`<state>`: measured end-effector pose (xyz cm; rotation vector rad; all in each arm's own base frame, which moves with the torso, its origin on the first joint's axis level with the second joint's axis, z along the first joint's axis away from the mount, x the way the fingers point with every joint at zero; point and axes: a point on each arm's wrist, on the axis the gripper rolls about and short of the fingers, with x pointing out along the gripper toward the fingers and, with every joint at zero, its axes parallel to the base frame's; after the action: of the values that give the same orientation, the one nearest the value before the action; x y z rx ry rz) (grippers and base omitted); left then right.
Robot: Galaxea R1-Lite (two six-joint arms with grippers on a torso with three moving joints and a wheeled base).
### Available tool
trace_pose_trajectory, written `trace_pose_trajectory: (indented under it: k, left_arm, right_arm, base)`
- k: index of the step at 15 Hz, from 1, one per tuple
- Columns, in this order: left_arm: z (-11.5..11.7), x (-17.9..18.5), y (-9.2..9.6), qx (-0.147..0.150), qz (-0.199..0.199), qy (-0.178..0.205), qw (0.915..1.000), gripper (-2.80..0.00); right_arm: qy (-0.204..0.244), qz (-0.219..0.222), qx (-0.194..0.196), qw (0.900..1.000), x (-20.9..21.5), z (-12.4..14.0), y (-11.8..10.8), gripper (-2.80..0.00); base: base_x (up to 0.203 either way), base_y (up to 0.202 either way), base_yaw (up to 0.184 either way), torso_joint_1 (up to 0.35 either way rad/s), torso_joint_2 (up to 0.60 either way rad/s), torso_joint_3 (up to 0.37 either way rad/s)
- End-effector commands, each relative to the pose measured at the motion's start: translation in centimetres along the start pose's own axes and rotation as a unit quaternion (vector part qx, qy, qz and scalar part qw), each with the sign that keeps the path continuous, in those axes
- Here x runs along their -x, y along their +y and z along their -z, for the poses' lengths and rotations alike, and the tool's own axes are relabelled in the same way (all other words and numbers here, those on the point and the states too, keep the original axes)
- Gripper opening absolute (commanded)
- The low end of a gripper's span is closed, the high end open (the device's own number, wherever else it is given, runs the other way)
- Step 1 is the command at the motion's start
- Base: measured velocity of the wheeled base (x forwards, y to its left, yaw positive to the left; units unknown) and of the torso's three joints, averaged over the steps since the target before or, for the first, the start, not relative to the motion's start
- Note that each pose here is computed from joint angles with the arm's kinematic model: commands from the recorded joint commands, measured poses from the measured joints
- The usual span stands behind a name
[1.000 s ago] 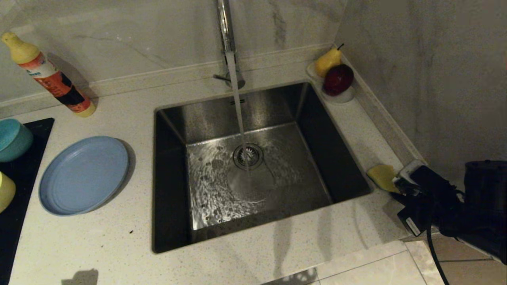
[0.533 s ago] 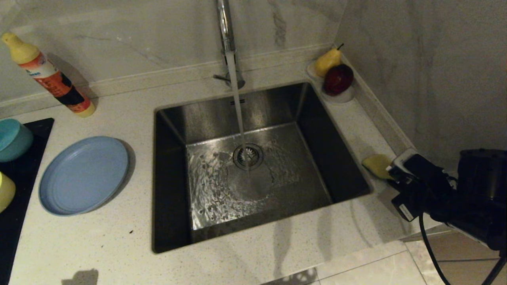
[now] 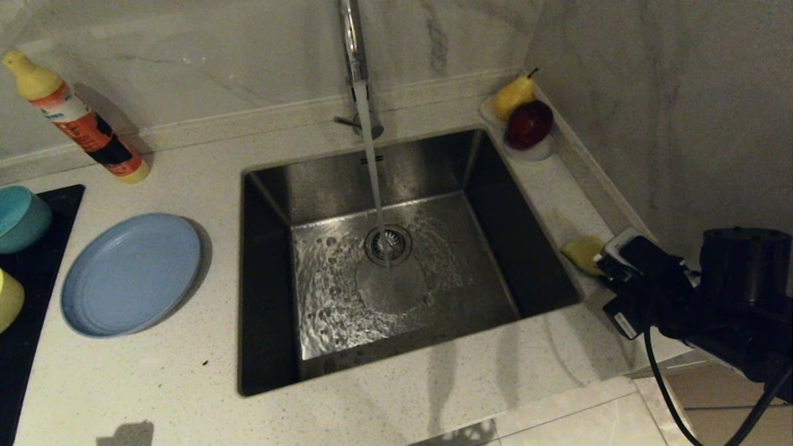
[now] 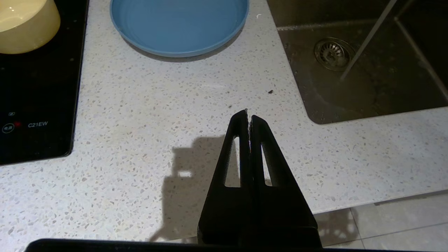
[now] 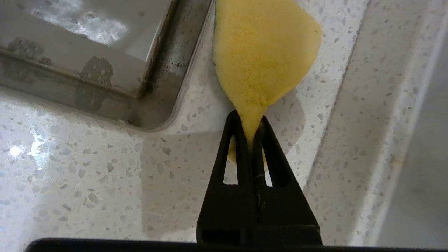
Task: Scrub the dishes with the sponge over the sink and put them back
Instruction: Put down the sponge
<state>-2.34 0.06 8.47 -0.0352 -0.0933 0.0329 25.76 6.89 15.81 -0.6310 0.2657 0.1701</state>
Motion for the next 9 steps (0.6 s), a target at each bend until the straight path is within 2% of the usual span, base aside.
trace_pose_trajectory:
  k: [1,7,8,9]
  left_arm:
    - [1.0,-0.21,0.03,0.0,-0.001,0.019,0.9998,-2.8]
    - [1.03,-0.21,0.03,-0.001,-0.001,0.019,0.9998,-2.8]
    - [1.01,-0.21,0.03,0.0,-0.001,0.019,0.9998,-2.8]
    - [1.05,-0.21,0.03,0.0,-0.001,0.019,0.9998,-2.8]
  right_arm:
    - [0.001,0.0,0.002,1.0,-0.27,0.0,0.12,-2.8]
    - [-0.001,0.002,0.0,1.0,-0.42,-0.15,0.06,-2.8]
    - [-0.004,0.004,-0.001,1.0,-0.43,-0.33,-0.06,0.0]
    - [-0.005,0.006,-0.001,1.0,-0.35,-0.38,-0.11,0.0]
  base:
    - [0.0,0.0,0.0,0.0,0.0,0.0]
    - [0.0,0.0,0.0,0.0,0.0,0.0]
    - [0.0,0.0,0.0,0.0,0.0,0.0]
    - [0.0,0.0,0.0,0.0,0.0,0.0]
